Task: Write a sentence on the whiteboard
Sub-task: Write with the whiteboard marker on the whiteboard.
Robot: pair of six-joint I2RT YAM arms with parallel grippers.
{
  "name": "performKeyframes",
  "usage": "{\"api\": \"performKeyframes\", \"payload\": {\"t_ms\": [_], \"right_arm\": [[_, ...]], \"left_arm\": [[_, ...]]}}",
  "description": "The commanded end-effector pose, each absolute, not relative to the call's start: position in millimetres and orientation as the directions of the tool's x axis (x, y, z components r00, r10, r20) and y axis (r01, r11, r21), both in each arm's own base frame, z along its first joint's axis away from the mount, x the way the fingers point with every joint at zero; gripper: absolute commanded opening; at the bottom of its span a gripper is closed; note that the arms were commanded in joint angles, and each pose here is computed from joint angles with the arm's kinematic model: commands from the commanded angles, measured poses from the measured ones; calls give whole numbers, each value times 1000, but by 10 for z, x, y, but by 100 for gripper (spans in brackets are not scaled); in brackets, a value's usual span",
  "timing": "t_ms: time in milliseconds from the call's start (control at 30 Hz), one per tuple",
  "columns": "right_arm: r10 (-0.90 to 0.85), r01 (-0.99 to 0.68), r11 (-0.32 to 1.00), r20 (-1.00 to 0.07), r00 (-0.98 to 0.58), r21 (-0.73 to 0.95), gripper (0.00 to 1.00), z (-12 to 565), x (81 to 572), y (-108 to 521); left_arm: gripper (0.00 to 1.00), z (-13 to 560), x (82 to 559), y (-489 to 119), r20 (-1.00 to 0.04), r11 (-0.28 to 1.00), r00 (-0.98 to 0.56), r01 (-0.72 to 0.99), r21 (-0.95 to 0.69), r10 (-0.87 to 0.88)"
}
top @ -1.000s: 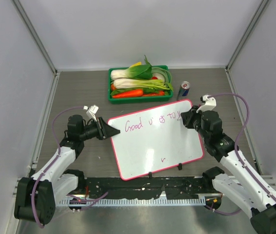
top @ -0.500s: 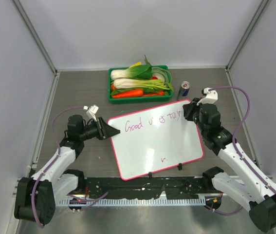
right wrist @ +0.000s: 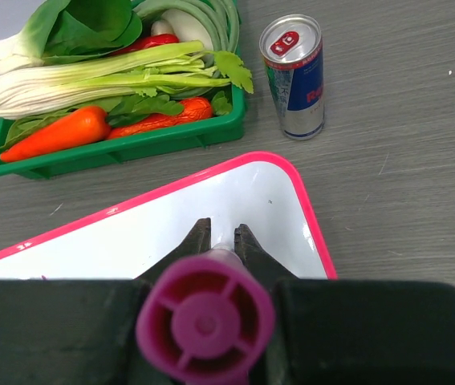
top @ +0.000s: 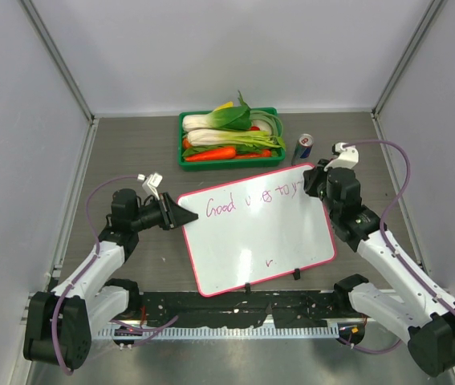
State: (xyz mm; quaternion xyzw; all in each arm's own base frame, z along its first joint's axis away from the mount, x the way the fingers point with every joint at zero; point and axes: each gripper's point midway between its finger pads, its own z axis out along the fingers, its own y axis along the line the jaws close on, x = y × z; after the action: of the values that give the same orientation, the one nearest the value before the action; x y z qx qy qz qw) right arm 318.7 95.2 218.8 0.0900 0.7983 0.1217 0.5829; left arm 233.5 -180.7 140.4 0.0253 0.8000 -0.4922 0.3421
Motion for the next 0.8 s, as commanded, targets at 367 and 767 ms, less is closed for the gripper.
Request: {"api": "performKeyframes", "payload": {"t_ms": [367, 767], "right_arm": [[277, -46, 950, -903, -329, 308, 1, 2126, 3156, 1027], [251, -29, 960, -901, -354, 279, 1, 1993, 2994, 932]], "left_arm": [[0, 1136, 2600, -1521, -672, 689, -681, 339, -641, -290], [0, 1138, 2594, -1528, -671, 686, -682, 339, -643, -291]]}}
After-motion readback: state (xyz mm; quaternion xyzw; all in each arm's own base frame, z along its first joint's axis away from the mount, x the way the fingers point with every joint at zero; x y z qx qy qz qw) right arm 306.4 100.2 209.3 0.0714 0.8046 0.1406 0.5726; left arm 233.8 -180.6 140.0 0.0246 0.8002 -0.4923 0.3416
